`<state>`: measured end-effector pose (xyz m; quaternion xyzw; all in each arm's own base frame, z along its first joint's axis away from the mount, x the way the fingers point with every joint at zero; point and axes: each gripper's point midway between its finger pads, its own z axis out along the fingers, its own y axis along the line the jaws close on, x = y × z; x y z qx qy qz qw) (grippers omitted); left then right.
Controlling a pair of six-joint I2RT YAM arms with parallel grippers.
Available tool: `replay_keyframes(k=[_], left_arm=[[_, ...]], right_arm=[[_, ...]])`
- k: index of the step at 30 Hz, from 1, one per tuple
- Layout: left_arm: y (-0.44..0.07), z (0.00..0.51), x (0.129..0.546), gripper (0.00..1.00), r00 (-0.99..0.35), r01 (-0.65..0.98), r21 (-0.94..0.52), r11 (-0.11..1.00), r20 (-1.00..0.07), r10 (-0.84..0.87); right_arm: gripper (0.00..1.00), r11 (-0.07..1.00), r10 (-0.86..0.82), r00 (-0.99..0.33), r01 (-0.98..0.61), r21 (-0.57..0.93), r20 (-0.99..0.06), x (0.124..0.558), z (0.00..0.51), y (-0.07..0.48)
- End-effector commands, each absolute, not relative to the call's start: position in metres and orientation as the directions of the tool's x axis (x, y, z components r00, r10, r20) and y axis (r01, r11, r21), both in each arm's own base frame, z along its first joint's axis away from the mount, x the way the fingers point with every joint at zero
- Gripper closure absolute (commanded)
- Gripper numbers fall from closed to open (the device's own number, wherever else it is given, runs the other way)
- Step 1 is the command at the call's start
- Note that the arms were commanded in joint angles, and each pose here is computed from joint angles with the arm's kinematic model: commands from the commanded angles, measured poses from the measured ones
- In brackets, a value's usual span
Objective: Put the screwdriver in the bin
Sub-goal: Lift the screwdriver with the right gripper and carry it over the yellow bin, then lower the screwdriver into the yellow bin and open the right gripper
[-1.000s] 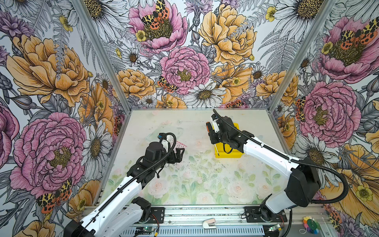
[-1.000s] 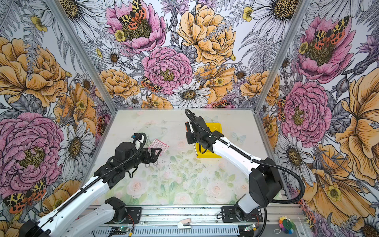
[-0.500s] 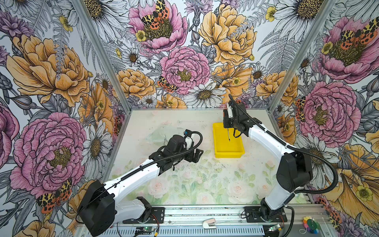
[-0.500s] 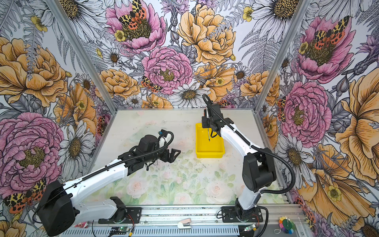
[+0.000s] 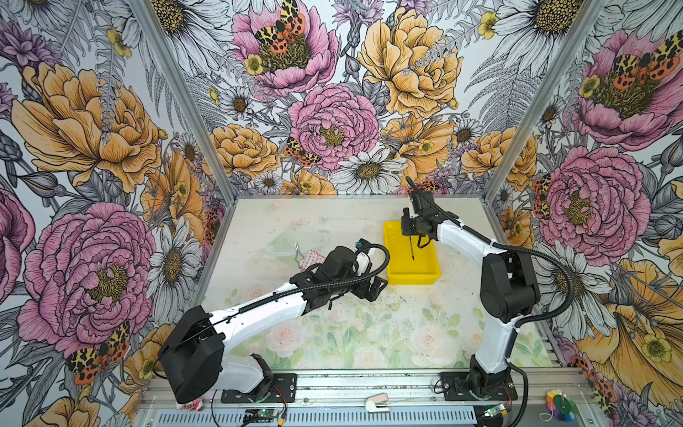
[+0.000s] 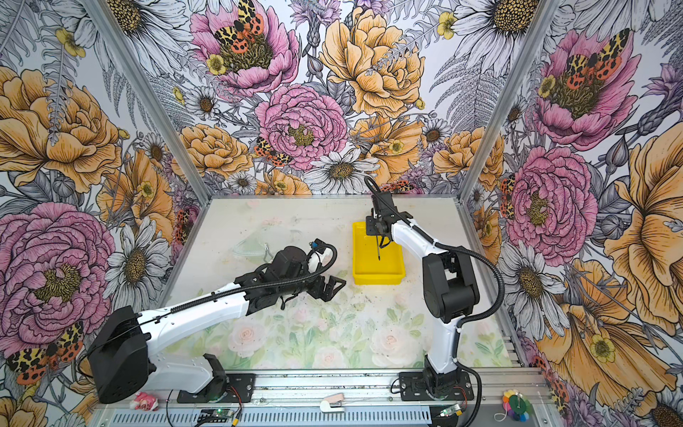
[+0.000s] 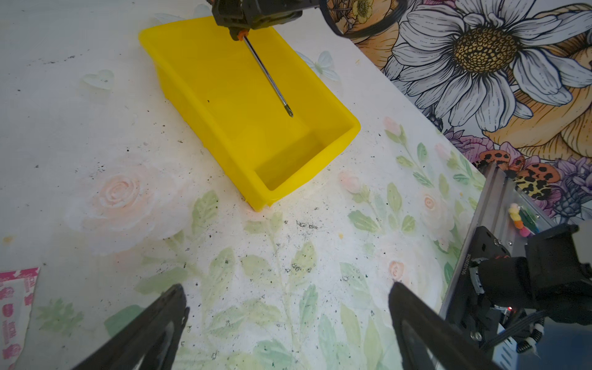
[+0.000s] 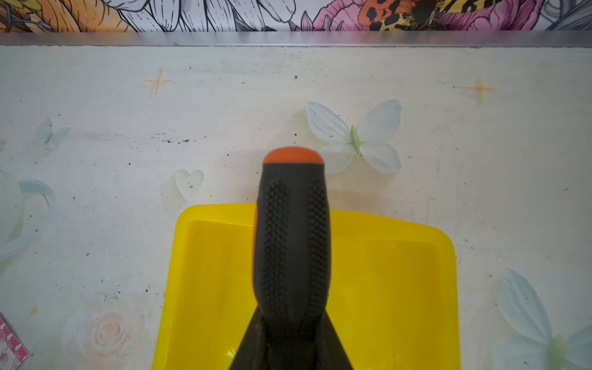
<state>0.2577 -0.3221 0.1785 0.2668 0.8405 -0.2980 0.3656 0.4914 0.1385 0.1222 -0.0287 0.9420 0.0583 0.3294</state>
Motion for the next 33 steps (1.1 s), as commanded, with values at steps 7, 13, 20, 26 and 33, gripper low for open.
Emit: replay_keyframes(k=[7, 13, 20, 26, 33], left_arm=[[-0.323, 0.185, 0.261, 0.01, -0.581, 0.662, -0.298, 0.687, -0.784, 0.22], [-0.314, 0.181, 0.258, 0.01, -0.6, 0.634, -0.314, 0.707, -0.776, 0.194], [-0.304, 0.18, 0.256, 0.01, -0.608, 0.604, -0.32, 0.73, -0.777, 0.162], [-0.297, 0.178, 0.253, 0.01, -0.621, 0.577, -0.339, 0.743, -0.773, 0.13], [-0.291, 0.178, 0.25, 0.01, -0.627, 0.555, -0.353, 0.753, -0.773, 0.1]], right_arm=[[1.0, 0.989, 0.042, -0.805, -0.052, 0.14, -0.592, 0.5, 0.099, 0.145], [1.0, 0.99, 0.03, -0.822, -0.055, 0.132, -0.569, 0.492, 0.083, 0.149], [1.0, 0.989, 0.005, -0.832, -0.078, 0.127, -0.555, 0.483, 0.075, 0.158], [1.0, 0.989, -0.019, -0.822, -0.1, 0.113, -0.569, 0.468, 0.084, 0.164], [1.0, 0.986, -0.037, -0.808, -0.124, 0.109, -0.588, 0.458, 0.095, 0.173]])
